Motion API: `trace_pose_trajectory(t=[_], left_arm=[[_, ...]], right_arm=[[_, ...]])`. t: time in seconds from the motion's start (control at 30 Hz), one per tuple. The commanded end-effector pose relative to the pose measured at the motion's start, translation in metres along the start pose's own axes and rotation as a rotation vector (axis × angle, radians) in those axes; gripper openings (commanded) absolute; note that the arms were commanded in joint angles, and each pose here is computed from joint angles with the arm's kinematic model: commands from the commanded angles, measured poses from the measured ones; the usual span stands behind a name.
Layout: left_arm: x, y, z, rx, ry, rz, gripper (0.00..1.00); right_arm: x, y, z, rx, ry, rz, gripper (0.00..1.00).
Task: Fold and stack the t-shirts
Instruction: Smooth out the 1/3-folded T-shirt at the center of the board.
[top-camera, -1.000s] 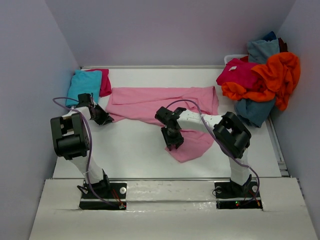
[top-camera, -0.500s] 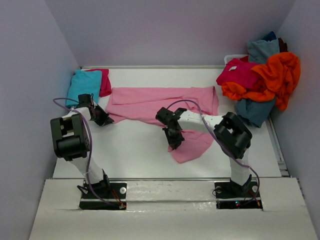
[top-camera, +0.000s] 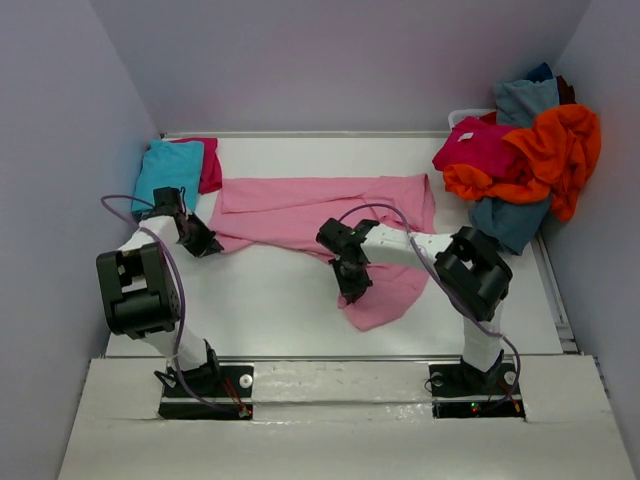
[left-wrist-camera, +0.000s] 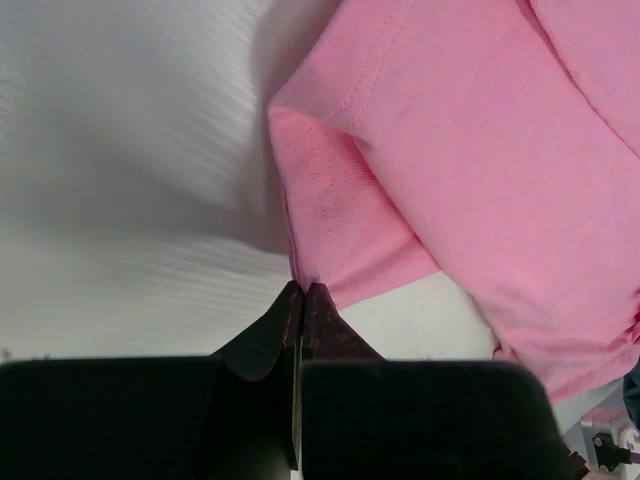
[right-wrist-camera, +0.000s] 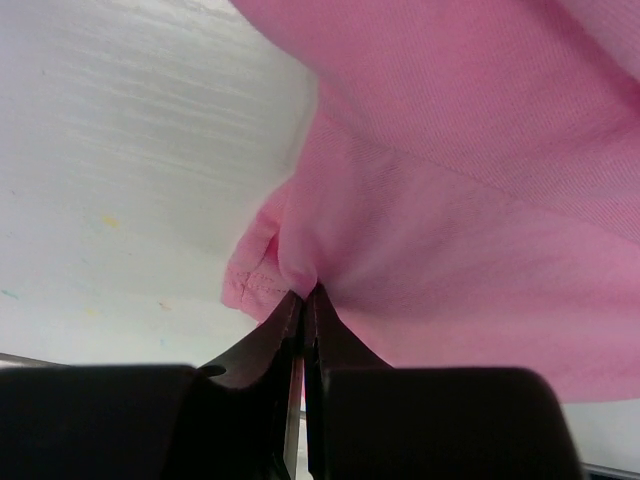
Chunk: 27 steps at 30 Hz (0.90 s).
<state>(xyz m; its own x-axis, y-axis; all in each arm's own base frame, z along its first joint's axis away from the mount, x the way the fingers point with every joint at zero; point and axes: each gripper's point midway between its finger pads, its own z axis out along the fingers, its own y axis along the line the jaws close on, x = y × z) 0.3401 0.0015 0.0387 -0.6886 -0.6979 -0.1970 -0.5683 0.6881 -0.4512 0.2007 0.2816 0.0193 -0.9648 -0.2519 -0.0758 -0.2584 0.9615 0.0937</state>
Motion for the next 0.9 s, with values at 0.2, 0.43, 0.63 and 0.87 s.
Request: trace_pose_trajectory(t=[0.2, 0.43, 0.63, 0.87], left_arm=[[-0.007, 0.007, -0.034, -0.092, -0.061, 0.054, 0.06], [-0.008, 0.014, -0.039, -0.134, -0.073, 0.059, 0.06], [-0.004, 0.021, -0.045, -0.168, -0.076, 0.060, 0.06], [0.000, 0.030, -0.049, -0.202, -0.082, 0.061, 0.06]], right_arm=[[0.034, -0.015, -0.014, 0.030, 0.033, 0.032, 0.07], [0.039, -0.031, -0.027, 0.036, 0.018, 0.085, 0.07], [0.040, -0.044, -0.033, 0.045, 0.010, 0.115, 0.07], [0.047, -0.058, -0.040, 0.052, 0.009, 0.144, 0.07]])
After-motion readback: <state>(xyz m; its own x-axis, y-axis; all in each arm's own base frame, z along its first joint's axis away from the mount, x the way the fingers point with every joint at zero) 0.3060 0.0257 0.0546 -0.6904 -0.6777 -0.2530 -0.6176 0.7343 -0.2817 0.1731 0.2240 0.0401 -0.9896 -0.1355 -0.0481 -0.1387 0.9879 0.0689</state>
